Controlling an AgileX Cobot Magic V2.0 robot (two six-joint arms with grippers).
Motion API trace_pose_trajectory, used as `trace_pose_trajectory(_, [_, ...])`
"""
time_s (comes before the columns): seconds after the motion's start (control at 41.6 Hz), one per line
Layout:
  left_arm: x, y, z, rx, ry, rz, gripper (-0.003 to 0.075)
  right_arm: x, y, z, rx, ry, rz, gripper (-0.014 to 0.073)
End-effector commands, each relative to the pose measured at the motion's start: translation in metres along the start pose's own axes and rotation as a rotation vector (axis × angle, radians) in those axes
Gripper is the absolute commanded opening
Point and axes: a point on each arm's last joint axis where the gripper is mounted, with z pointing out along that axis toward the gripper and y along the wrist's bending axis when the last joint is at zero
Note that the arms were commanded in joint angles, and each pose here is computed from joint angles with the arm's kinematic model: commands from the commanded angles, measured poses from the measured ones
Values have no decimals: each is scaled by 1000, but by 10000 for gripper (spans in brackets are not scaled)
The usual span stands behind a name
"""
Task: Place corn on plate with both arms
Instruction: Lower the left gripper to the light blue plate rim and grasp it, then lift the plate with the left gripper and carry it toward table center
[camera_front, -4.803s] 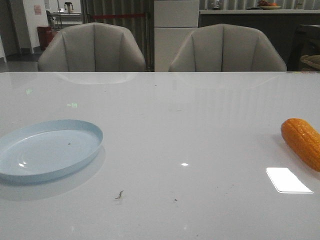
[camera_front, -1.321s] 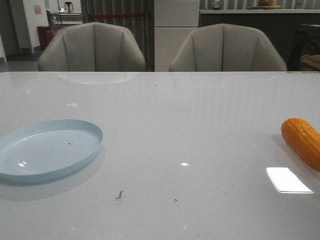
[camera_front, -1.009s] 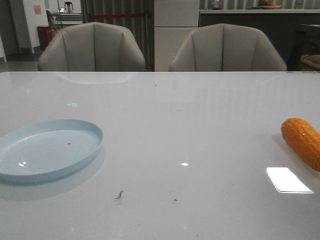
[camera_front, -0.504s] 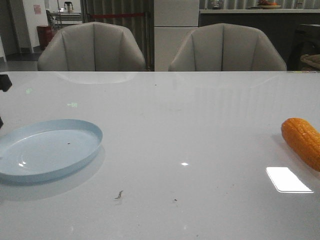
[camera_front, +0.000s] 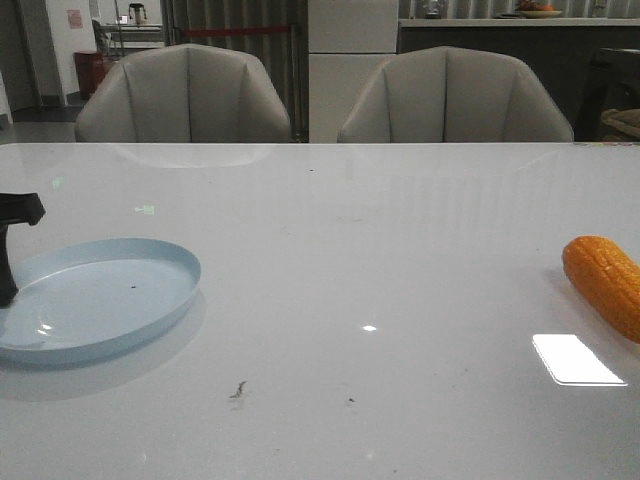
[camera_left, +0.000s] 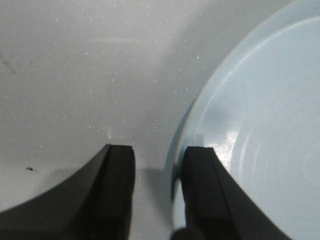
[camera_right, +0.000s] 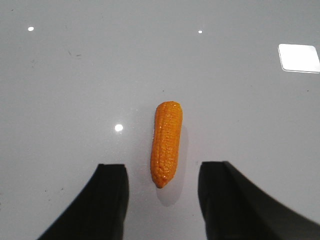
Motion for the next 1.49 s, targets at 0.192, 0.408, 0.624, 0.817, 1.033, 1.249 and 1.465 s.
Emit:
trace_pose_trajectory(0.192, [-10, -4, -20, 9, -88, 1, 171, -16, -1, -5, 7, -98, 3, 437])
trace_pose_trajectory(0.408, [-15, -6, -26, 29, -97, -10, 103, -16, -1, -5, 7, -98, 3, 437])
trace_pose_trajectory(0.624, [-41, -25, -63, 172, -141, -22, 103, -16, -1, -5, 7, -96, 3, 437])
trace_pose_trajectory(0.817, [-65, -56, -107, 339, -234, -18, 103, -15, 0, -5, 7, -93, 3, 437])
trace_pose_trajectory(1.033, [-71, -113, -136, 455, -307, 86, 103, -15, 0, -5, 6, -88, 3, 437])
trace_pose_trajectory(1.249, [-57, -165, -129, 527, -277, 162, 103, -13, 0, -5, 4, -72, 3, 437])
trace_pose_trajectory(1.465, [-46, -198, -93, 529, -151, 168, 103, -12, 0, -4, 2, -53, 3, 437])
